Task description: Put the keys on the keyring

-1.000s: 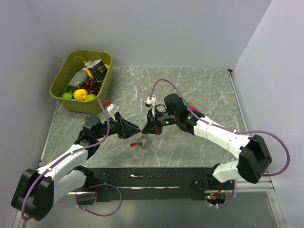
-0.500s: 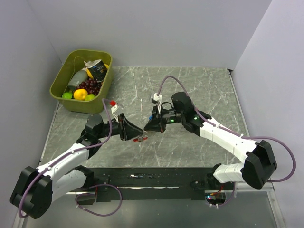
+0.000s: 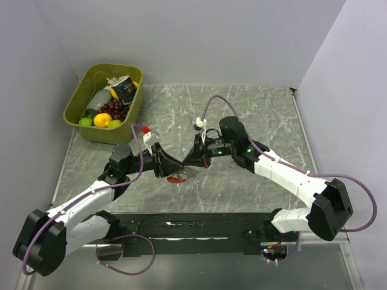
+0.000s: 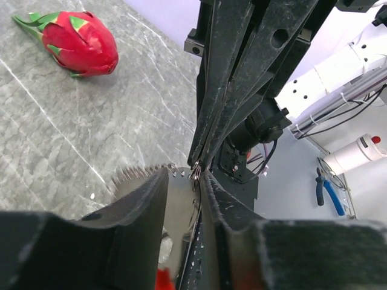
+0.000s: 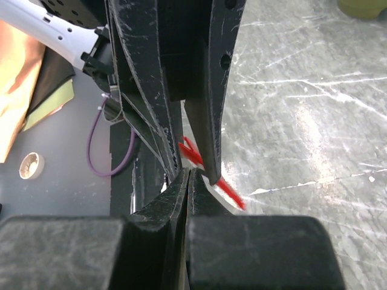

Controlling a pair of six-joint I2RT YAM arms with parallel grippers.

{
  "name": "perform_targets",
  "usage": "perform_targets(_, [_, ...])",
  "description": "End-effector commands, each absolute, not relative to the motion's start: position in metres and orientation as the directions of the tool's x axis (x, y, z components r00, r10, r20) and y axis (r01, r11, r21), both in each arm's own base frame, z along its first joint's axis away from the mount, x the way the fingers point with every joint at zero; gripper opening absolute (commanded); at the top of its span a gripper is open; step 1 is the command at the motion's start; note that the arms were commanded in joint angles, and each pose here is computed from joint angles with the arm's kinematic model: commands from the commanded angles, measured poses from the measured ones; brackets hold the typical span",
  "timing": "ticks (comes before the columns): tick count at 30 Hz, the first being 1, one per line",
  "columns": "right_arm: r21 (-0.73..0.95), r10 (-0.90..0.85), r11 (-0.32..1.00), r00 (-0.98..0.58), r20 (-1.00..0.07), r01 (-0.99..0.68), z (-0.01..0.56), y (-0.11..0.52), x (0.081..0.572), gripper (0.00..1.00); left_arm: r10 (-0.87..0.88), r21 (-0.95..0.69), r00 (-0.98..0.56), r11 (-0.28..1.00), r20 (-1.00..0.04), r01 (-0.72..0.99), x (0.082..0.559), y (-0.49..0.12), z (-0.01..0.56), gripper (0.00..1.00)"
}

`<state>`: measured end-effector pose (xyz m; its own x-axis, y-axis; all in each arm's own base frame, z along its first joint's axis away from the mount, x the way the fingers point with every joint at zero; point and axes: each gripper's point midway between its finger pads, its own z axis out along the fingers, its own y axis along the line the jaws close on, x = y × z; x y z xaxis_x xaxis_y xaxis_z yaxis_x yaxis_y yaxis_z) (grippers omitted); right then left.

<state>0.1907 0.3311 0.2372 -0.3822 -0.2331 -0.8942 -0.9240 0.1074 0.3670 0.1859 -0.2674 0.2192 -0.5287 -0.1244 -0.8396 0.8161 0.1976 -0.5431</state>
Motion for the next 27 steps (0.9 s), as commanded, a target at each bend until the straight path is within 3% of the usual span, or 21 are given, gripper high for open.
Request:
perform_targets(1, [0.317, -0.165, 0.051, -0.321, -0.933, -0.947, 0.263, 0.334, 0.189, 0.0, -0.144, -0.484, -0.464, 0.175, -0.874, 0.857, 0.19, -0.273, 0.24, 0.3])
perform_targets(3, [0.324, -0.162, 0.04, -0.326, -0.931, -0.945, 0.264, 0.334, 0.187, 0.0, -0.146, -0.484, -0.463, 0.177, -0.874, 0.857, 0.19, -0.274, 0.24, 0.23])
perform_targets(7, [0.344, -0.165, 0.026, -0.343, -0.925, -0.939, 0.262, 0.337, 0.186, 0.0, -0.155, -0.483, -0.46, 0.175, -0.874, 0.858, 0.191, -0.275, 0.242, 0.01])
perform_targets(9, [0.349, -0.164, 0.033, -0.349, -0.923, -0.937, 0.262, 0.337, 0.187, 0.0, -0.159, -0.481, -0.458, 0.176, -0.875, 0.859, 0.191, -0.275, 0.242, 0.01])
perform_targets(12, [0.343, -0.14, 0.063, -0.349, -0.927, -0.937, 0.265, 0.335, 0.19, 0.23, -0.164, -0.474, -0.449, 0.175, -0.878, 0.863, 0.191, -0.274, 0.242, 0.01])
perform_targets(13, [0.33, -0.117, 0.099, -0.34, -0.933, -0.939, 0.271, 0.333, 0.195, 0.41, -0.167, -0.473, -0.447, 0.175, -0.879, 0.864, 0.19, -0.274, 0.242, 0.01])
perform_targets(15, [0.332, -0.077, 0.152, -0.346, -0.935, -0.931, 0.275, 0.329, 0.202, 0.6, -0.177, -0.455, -0.427, 0.166, -0.886, 0.875, 0.188, -0.273, 0.243, 0.01])
perform_targets(16, [0.317, -0.041, 0.189, -0.33, -0.943, -0.929, 0.284, 0.324, 0.206, 0.74, -0.186, -0.446, -0.416, 0.169, -0.89, 0.879, 0.187, -0.272, 0.244, 0.01])
perform_targets(19, [0.313, 0.04, 0.22, -0.312, -0.949, -0.924, 0.297, 0.312, 0.208, 0.89, -0.214, -0.4, -0.363, 0.167, -0.907, 0.901, 0.183, -0.269, 0.249, 0.01])
perform_targets(24, [0.33, 0.082, 0.191, -0.32, -0.944, -0.925, 0.298, 0.299, 0.203, 0.91, -0.253, -0.338, -0.288, 0.179, -0.924, 0.924, 0.176, -0.263, 0.254, 0.01])
perform_targets(27, [0.324, 0.075, 0.113, -0.317, -0.945, -0.939, 0.299, 0.301, 0.192, 0.81, -0.268, -0.308, -0.257, 0.167, -0.929, 0.937, 0.171, -0.261, 0.258, 0.01])
